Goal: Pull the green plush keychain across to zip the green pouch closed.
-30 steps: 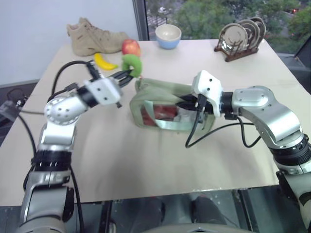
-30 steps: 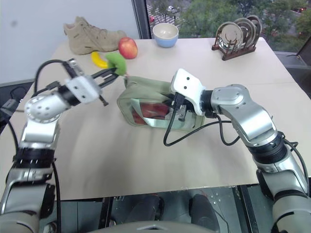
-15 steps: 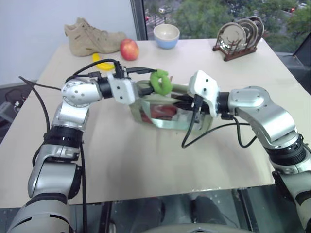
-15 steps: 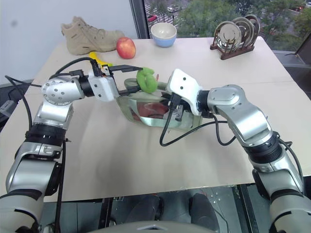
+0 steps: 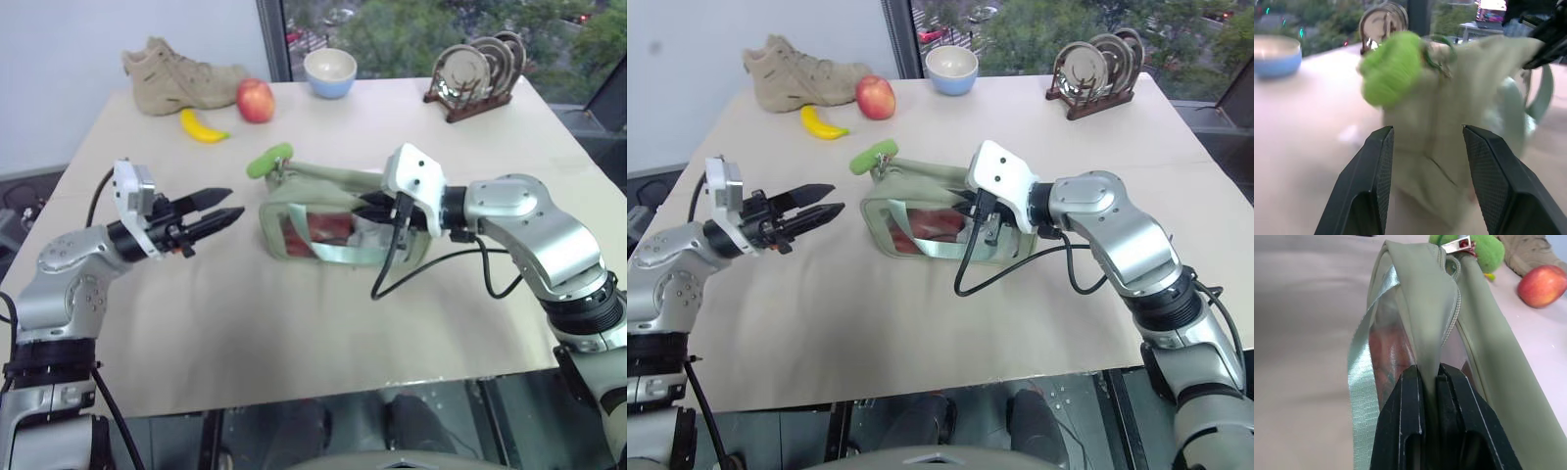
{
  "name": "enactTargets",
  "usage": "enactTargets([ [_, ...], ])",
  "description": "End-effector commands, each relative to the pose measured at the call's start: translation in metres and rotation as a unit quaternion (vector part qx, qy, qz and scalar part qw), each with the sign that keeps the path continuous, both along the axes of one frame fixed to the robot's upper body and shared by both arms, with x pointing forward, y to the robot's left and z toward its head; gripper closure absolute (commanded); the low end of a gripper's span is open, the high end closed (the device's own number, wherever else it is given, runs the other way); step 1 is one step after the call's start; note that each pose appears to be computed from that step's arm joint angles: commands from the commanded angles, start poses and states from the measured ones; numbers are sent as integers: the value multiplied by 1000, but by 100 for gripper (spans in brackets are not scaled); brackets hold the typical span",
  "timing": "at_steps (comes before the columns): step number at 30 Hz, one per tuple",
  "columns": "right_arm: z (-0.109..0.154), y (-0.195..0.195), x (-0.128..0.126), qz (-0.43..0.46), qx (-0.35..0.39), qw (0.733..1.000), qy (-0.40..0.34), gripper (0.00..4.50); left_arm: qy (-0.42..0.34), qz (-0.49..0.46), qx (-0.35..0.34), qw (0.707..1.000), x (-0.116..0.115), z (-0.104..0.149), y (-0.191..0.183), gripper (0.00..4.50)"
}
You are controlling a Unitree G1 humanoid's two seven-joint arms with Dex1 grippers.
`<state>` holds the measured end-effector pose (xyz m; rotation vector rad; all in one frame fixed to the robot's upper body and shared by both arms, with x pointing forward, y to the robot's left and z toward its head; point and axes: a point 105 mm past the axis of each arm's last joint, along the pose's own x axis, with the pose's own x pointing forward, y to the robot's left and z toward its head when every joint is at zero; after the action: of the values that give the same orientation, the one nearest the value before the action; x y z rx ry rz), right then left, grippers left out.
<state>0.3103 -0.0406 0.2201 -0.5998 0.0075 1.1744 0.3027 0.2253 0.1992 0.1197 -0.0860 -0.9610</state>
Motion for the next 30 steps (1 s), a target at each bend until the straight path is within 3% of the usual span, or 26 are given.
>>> enactTargets([
  [1,11,1,-2,11,7,1000,-19,450,-41,-1,11,999,-5,12,-10,215],
  [7,11,2,-5,18,6,1000,-18,450,-97,4,69,993,1,10,-15,215],
  [9,11,2,-5,18,6,1000,-17,450,-112,26,59,992,6,15,-8,215],
  [13,10,1,-5,15,5,1000,-17,450,-100,42,29,994,12,18,-5,215],
  [23,10,1,-4,12,6,1000,-18,450,-57,19,42,997,-1,-21,-12,215],
  [30,10,2,-5,12,5,1000,-19,450,-56,18,38,998,6,-27,-23,215],
])
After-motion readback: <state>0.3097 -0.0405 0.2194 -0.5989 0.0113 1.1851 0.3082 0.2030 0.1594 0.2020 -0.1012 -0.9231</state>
